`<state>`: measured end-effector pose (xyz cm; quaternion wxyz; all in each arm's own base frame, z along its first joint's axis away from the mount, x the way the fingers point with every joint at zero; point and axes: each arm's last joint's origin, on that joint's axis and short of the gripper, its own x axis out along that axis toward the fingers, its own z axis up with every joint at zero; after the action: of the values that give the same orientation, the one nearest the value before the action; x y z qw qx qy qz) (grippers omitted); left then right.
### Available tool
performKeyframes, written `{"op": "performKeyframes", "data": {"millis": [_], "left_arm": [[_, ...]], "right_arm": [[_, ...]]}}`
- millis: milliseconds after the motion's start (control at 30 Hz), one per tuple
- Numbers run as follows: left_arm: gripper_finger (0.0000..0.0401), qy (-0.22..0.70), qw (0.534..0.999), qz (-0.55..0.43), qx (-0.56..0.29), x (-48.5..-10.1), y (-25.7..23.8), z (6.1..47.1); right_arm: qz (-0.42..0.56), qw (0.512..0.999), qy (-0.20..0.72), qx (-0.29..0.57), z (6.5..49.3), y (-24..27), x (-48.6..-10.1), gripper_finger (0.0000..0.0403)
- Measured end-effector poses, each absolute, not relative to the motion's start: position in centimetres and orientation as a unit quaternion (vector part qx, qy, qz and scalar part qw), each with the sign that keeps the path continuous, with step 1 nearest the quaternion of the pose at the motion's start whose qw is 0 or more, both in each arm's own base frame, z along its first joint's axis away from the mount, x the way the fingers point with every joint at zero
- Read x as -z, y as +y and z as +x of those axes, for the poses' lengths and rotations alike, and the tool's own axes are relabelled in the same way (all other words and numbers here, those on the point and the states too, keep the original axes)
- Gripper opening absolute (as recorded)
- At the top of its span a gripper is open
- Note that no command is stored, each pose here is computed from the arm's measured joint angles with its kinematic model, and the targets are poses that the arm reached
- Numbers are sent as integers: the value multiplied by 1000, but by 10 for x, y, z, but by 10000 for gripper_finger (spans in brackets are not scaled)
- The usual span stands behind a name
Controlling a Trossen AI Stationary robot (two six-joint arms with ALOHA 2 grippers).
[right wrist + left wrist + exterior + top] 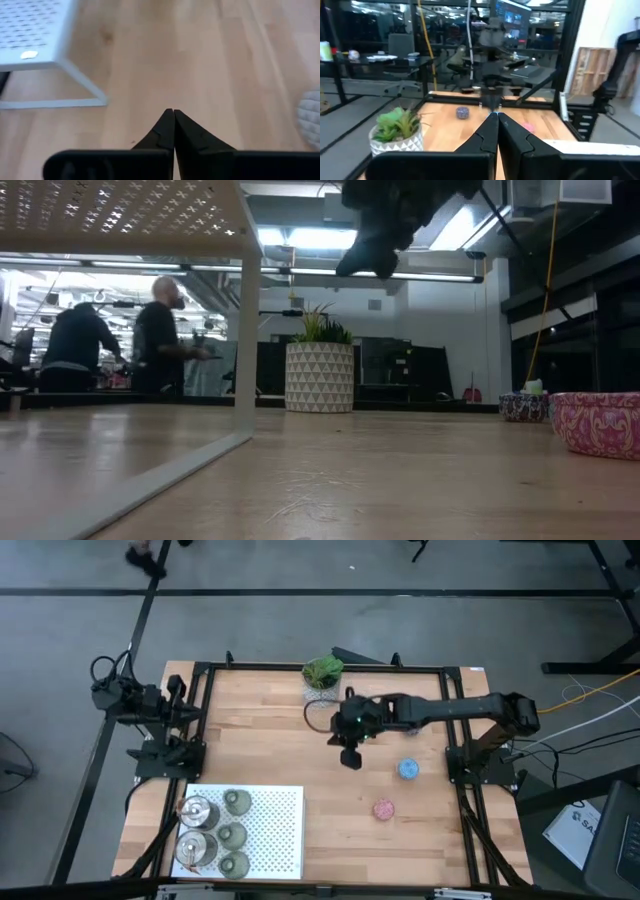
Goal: Pick & Place candle stick holders
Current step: Adjust the transparent candle holders on the shelf
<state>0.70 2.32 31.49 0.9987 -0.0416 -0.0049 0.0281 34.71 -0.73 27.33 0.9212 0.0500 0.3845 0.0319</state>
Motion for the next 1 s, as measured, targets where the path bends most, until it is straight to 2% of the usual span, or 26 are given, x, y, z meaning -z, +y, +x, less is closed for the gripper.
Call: {"op": "performKeyframes", "data": {"millis": [167,367,633,767,1000], "left_arm": [[1,-5,998,-35,-59,-317,22,10],[6,-4,998,-35,-58,-317,22,10],[10,-4,998,-35,-59,-317,22,10],[7,-4,998,-34,-59,-317,22,10],[6,-4,998,-35,-59,-317,22,10]], "right_arm": [[35,933,343,-104,353,35,-297,2],[-15,950,255,-180,363,81,-326,1],[-12,945,214,-249,397,136,-311,1],[-37,926,183,-328,410,171,-301,1],[-98,910,129,-381,421,228,-279,1]]}}
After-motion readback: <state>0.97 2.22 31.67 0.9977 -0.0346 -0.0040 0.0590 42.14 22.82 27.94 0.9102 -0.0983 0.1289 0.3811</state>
